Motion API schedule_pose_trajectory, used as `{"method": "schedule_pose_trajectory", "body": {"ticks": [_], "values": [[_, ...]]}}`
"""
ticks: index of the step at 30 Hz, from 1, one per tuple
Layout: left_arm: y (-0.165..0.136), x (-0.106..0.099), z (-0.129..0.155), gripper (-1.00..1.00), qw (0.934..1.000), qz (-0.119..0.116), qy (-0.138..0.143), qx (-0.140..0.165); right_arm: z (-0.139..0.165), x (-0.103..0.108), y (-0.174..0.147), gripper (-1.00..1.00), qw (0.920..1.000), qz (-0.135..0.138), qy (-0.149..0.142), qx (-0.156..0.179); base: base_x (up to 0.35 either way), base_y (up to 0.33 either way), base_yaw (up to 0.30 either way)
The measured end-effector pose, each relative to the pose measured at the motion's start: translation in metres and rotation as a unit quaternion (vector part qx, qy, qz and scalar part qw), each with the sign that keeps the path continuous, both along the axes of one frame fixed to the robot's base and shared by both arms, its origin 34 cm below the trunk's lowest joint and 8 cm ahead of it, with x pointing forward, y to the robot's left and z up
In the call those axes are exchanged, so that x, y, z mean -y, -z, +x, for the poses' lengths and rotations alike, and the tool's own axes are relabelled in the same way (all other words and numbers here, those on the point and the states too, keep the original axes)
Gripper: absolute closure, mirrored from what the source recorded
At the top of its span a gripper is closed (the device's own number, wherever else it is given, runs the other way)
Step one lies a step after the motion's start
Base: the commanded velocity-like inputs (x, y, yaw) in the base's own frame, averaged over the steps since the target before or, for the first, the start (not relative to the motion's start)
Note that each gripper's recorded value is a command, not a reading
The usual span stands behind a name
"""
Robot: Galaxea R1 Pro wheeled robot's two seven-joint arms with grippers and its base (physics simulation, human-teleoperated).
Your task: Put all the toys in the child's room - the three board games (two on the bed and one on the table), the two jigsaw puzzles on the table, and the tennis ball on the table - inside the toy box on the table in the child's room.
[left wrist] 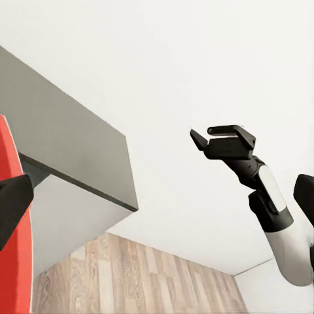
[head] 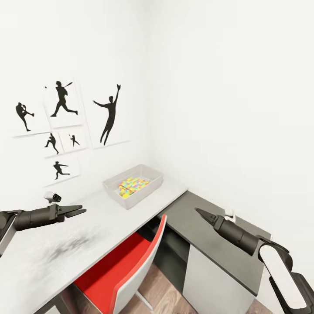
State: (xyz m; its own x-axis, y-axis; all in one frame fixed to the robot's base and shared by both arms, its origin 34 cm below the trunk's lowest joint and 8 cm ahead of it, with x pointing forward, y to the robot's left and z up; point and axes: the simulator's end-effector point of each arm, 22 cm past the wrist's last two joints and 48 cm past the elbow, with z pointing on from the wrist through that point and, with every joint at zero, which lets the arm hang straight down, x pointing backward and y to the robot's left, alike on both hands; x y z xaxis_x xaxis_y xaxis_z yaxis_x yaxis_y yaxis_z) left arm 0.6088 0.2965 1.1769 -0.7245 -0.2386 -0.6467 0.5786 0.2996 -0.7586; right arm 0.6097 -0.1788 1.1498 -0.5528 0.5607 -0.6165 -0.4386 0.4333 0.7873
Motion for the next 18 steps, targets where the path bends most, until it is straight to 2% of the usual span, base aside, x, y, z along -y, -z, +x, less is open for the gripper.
{"method": "schedule_pose_trajectory", "body": {"ticks": [8,13,18], "values": [[0.000,0.000,0.000,-1.00,1.0000,-0.002,0.000,-0.003,0.001,0.003,0.003,-1.00,1.0000,0.000,0.002,-0.004,0.000,0.000,-0.277],[0.000,0.000,0.000,-1.00,1.0000,-0.003,0.000,-0.004,0.006,0.018,0.007,-1.00,0.9998,0.004,0.019,-0.010,0.000,0.000,-0.277],[0.000,0.001,0.000,-1.00,1.0000,-0.003,0.000,-0.004,0.006,0.022,0.005,-1.00,0.9997,0.009,0.022,-0.008,0.000,0.000,-0.277]]}}
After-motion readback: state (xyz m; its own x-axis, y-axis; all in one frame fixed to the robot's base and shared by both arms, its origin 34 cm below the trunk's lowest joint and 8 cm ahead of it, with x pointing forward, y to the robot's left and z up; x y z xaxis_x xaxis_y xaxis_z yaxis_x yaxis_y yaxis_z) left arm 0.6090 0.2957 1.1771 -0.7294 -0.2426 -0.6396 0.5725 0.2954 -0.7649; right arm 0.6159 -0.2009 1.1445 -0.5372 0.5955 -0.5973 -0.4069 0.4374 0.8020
